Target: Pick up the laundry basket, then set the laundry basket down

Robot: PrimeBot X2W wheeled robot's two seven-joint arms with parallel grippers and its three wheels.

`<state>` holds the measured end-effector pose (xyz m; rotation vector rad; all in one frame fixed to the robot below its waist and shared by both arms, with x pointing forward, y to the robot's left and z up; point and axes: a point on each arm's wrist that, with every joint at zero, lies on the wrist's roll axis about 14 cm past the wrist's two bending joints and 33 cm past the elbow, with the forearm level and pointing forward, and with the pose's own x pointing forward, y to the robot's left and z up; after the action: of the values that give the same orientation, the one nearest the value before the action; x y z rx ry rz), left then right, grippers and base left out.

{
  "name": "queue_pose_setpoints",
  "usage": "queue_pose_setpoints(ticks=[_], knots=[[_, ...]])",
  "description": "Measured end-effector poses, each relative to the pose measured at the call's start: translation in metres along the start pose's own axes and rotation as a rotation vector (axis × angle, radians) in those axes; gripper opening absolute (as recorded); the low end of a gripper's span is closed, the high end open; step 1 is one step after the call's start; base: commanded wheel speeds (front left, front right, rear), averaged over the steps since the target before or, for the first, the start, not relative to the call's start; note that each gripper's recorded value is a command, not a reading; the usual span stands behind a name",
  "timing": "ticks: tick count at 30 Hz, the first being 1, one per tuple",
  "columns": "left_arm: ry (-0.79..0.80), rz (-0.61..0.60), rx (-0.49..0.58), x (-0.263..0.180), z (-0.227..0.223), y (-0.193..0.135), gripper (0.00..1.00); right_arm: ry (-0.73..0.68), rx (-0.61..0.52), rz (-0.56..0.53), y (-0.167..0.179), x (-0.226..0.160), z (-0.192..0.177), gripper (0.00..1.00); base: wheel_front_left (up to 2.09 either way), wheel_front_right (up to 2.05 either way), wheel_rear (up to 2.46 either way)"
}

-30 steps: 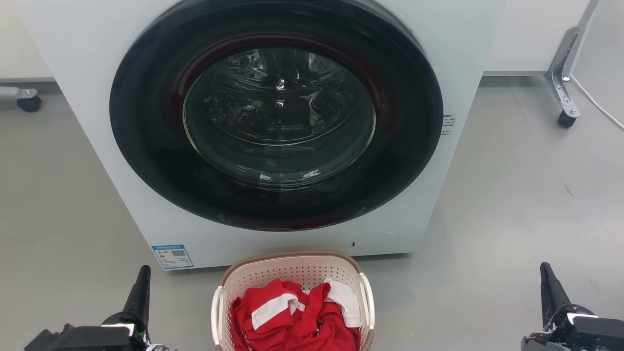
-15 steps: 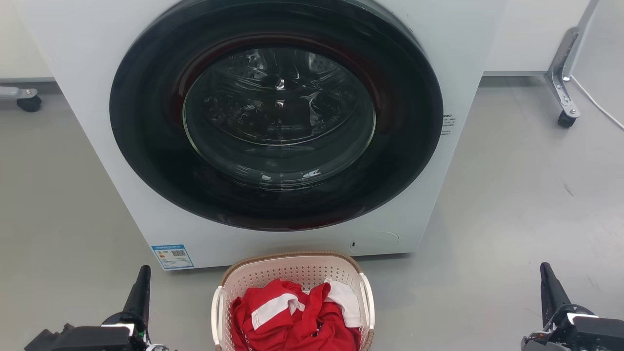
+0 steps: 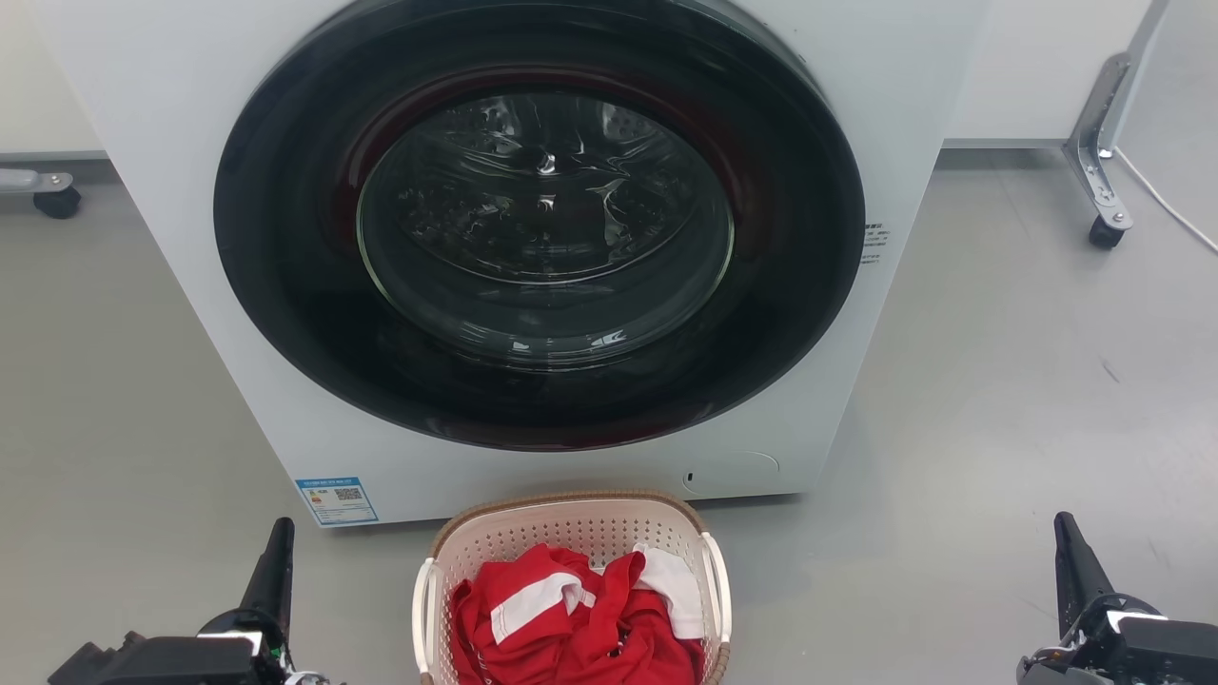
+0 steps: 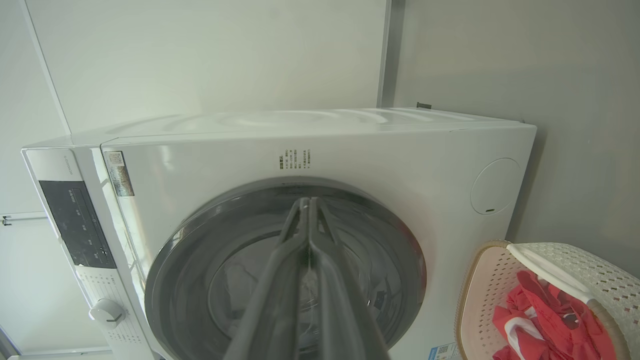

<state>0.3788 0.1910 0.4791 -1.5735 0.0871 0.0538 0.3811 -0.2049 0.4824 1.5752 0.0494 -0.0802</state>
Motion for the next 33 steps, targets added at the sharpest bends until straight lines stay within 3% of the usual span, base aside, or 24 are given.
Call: queue_pose_setpoints(ticks=[33], knots=[[0.000,0.000,0.000,0.0000,0.0000,0.0000,0.00,0.000,0.000,0.000,0.0001,0.0000,0.0000,0.00,0.00,0.00,0.00]])
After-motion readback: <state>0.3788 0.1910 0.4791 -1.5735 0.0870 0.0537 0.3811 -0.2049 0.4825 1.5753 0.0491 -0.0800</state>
